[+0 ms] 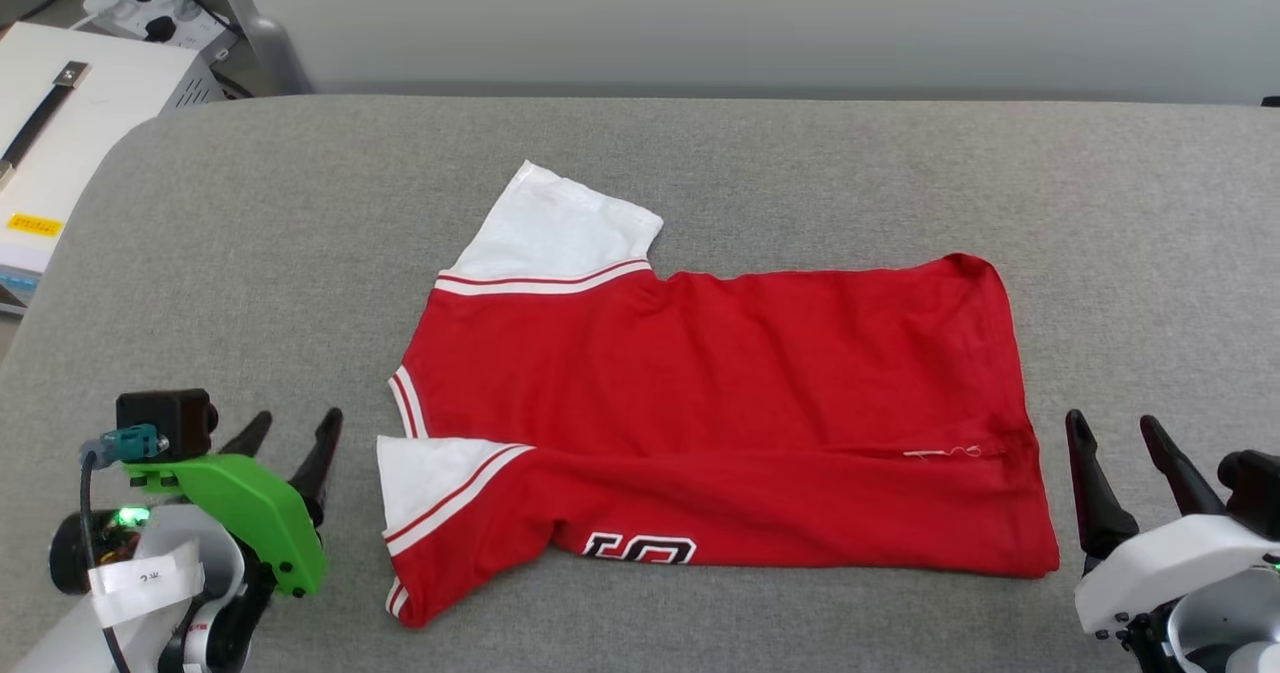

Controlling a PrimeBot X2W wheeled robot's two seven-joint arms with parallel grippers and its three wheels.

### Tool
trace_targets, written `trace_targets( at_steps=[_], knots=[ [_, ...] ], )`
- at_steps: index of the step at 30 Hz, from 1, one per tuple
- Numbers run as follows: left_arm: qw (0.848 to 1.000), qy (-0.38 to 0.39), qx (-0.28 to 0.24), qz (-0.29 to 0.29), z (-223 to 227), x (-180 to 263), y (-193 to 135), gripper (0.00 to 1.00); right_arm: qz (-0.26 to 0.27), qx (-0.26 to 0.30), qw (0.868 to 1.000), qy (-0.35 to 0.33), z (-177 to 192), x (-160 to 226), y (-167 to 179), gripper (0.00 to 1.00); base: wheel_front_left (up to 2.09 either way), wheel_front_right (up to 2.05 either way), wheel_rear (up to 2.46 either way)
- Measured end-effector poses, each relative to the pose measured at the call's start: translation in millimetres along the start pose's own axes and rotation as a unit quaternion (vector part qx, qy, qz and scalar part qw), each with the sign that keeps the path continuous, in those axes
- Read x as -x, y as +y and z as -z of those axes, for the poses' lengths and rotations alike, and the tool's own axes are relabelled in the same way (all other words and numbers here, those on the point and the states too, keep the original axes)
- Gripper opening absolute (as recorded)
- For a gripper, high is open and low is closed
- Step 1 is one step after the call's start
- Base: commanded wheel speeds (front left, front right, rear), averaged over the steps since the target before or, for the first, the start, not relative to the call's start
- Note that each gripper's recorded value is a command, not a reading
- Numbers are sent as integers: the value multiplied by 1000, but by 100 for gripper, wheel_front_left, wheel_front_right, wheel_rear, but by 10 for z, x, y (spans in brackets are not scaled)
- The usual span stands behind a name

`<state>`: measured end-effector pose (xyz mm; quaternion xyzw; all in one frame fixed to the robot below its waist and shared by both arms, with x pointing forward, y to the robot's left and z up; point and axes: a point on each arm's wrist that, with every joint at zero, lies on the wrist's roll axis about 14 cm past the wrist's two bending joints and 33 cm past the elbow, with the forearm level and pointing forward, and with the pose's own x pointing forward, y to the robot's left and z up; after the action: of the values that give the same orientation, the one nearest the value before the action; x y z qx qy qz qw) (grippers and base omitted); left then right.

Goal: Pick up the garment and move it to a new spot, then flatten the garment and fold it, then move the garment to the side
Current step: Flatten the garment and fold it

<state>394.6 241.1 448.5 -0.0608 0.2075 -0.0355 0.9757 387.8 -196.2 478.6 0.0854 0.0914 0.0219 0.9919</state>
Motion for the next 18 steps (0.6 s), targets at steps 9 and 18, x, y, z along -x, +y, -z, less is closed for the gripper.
trace_targets(
  at_steps=[9, 18],
  knots=[
    [985, 142, 61, 79, 232, 259, -407, 100, 18, -5, 1000, 3, 17, 197, -68, 100, 0, 0, 0],
    [959, 256, 87, 88, 773, 226, -576, 100, 23, -11, 999, 27, 154, 156, -83, 100, 0, 0, 0]
  ],
)
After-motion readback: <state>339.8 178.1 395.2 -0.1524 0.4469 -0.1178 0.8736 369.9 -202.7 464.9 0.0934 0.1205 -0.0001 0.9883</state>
